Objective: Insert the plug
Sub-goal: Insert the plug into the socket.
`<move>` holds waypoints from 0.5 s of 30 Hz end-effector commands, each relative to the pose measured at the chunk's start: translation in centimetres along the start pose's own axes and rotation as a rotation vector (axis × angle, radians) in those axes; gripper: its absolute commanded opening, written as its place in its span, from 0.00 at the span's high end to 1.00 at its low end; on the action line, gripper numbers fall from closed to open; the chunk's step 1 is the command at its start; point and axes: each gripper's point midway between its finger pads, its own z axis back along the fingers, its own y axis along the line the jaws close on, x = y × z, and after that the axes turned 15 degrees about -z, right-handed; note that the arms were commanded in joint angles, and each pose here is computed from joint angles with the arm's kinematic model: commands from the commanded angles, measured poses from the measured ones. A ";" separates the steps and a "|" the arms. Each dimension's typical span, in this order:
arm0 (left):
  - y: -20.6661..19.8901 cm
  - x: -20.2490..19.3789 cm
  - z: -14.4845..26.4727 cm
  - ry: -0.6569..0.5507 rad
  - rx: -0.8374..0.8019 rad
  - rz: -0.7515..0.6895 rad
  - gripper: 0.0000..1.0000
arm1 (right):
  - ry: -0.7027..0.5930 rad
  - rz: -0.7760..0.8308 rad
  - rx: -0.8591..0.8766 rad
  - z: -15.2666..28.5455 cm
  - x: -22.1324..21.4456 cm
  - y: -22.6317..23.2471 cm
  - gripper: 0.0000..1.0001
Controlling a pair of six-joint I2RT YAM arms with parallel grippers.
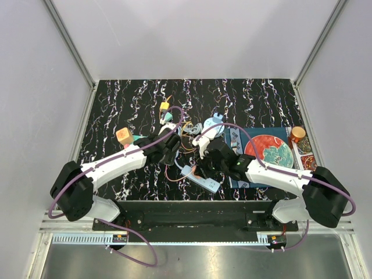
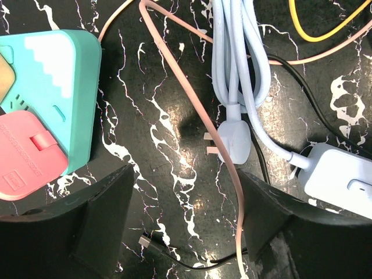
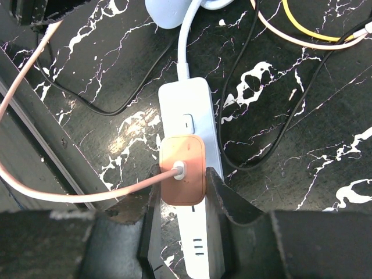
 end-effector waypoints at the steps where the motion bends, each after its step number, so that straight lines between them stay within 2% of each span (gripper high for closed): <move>1: 0.2 1.7 0.8 -0.065 -0.016 0.025 0.26 | 0.045 0.012 0.023 -0.5 -1.1 0.4 1.00; 15: 0.4 2.6 1.4 -0.094 -0.024 0.030 0.26 | 0.080 0.009 -0.009 -0.5 -1.3 0.3 1.00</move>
